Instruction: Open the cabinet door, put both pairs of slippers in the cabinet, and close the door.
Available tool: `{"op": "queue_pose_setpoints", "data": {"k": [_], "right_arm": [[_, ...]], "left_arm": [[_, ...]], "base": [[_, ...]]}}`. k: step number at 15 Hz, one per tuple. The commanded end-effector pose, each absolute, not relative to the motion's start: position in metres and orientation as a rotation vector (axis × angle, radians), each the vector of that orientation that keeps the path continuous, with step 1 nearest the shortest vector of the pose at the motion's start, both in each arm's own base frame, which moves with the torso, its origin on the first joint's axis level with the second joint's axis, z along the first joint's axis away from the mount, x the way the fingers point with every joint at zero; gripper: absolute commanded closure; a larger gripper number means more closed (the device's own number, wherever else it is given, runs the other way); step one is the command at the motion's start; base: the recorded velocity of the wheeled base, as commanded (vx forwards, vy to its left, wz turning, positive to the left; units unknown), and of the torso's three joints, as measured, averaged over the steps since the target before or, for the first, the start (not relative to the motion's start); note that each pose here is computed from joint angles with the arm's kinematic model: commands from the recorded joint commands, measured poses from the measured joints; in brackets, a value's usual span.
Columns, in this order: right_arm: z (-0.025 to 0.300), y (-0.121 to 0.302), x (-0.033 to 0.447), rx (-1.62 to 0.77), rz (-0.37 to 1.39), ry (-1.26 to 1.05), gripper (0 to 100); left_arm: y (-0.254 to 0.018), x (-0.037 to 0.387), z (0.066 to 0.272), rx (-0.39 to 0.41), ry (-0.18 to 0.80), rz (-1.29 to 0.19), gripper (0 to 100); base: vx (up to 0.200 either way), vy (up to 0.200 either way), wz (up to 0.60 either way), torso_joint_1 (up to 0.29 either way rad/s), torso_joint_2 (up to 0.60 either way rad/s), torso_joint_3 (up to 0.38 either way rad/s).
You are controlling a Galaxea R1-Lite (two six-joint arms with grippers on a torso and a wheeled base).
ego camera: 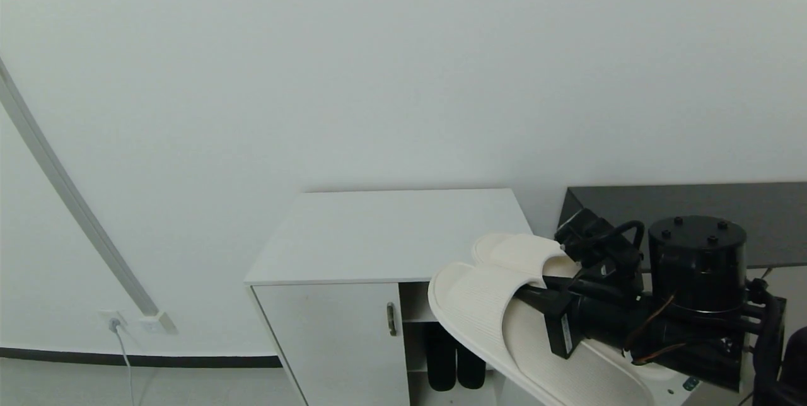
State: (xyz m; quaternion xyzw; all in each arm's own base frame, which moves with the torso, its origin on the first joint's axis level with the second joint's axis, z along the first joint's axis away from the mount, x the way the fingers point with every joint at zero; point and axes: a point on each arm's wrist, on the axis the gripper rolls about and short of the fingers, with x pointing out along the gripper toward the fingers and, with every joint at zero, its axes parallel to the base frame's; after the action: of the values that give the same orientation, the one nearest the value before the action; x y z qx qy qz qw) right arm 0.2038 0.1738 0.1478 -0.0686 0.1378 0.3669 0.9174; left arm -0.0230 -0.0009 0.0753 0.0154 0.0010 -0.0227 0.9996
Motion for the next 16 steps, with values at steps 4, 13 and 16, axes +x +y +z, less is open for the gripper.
{"op": "queue_pose_setpoints", "data": {"k": [4,13,16], "right_arm": [[0.1407,0.1778,0.2023,-0.152,0.771,0.308,100],[0.1397,0.1808,0.1995,-0.157,0.787,0.311,100],[0.139,0.1807,0.1987,-0.157,0.788,0.309,100]], "left_arm": [[-0.0009,-0.0229,0.0753,0.031,0.004,-0.045,100],[-0.0009,-0.0229,0.0753,0.031,0.004,-0.045,100],[-0.0009,-0.0229,0.0753,0.031,0.004,-0.046,100]], "base": [[0.0,0.0,0.0,0.0,0.0,0.0],[0.0,0.0,0.0,-0.025,0.05,0.03],[0.0,0.0,0.0,-0.142,0.33,0.173]]}}
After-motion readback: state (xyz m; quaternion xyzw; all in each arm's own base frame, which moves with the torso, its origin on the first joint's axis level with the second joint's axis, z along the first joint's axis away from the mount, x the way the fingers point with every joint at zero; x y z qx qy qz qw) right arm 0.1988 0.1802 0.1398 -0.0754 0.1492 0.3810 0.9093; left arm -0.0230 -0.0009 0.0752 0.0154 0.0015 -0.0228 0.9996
